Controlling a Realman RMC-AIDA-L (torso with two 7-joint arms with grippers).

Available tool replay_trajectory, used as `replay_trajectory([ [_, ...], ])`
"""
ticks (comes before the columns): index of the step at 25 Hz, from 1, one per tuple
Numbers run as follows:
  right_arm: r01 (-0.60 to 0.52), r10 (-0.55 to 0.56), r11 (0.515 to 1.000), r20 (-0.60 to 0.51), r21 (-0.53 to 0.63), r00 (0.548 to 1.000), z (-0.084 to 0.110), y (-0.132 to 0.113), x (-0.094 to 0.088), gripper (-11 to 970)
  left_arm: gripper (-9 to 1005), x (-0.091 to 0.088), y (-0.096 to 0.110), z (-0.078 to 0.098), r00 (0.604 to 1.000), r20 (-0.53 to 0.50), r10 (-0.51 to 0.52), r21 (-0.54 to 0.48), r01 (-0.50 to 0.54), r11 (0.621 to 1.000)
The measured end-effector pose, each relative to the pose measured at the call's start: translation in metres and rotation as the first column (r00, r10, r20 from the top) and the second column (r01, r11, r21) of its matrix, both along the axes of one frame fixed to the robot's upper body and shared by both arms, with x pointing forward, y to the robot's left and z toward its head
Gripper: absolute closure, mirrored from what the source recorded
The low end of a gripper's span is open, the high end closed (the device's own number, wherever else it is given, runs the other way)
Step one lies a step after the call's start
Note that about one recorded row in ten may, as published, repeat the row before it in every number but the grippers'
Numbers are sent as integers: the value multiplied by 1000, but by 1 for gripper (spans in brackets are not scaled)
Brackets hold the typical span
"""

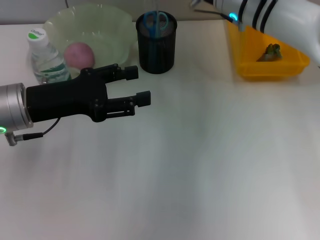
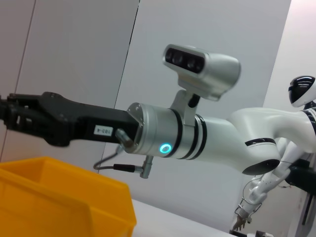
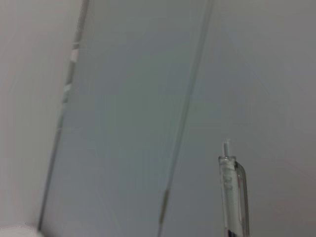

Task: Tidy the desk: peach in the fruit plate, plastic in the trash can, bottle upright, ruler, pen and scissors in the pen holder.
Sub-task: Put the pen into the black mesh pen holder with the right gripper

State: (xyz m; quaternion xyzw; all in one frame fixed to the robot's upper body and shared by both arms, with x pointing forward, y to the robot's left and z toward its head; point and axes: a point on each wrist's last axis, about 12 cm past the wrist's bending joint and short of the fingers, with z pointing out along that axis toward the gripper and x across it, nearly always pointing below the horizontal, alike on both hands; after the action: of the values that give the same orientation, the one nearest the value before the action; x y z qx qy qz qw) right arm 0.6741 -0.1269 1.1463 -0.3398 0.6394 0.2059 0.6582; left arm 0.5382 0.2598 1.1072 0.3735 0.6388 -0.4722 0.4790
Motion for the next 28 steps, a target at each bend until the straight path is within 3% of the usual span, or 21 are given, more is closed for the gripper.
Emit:
replay_trajectory([
  [4,56,-43,989,-95,140,995,2,-4,3,836,213,0,-1,0,1000,9,5,-6,-5,1000],
  [10,63,-12,970,-212,234,977,-1,-3,0,836,213,-4,-1,-11,999,19,37,-8,-37,999],
  [15,48,16,966,-247,252,969,-1,1,-2,835,213,-4,4,-17,996,12,90,-10,-90,996],
  [28,66,-22,983,-248,171,968,-9,1,-1,834,213,-8,9,-10,999,-14,44,-44,-45,998],
])
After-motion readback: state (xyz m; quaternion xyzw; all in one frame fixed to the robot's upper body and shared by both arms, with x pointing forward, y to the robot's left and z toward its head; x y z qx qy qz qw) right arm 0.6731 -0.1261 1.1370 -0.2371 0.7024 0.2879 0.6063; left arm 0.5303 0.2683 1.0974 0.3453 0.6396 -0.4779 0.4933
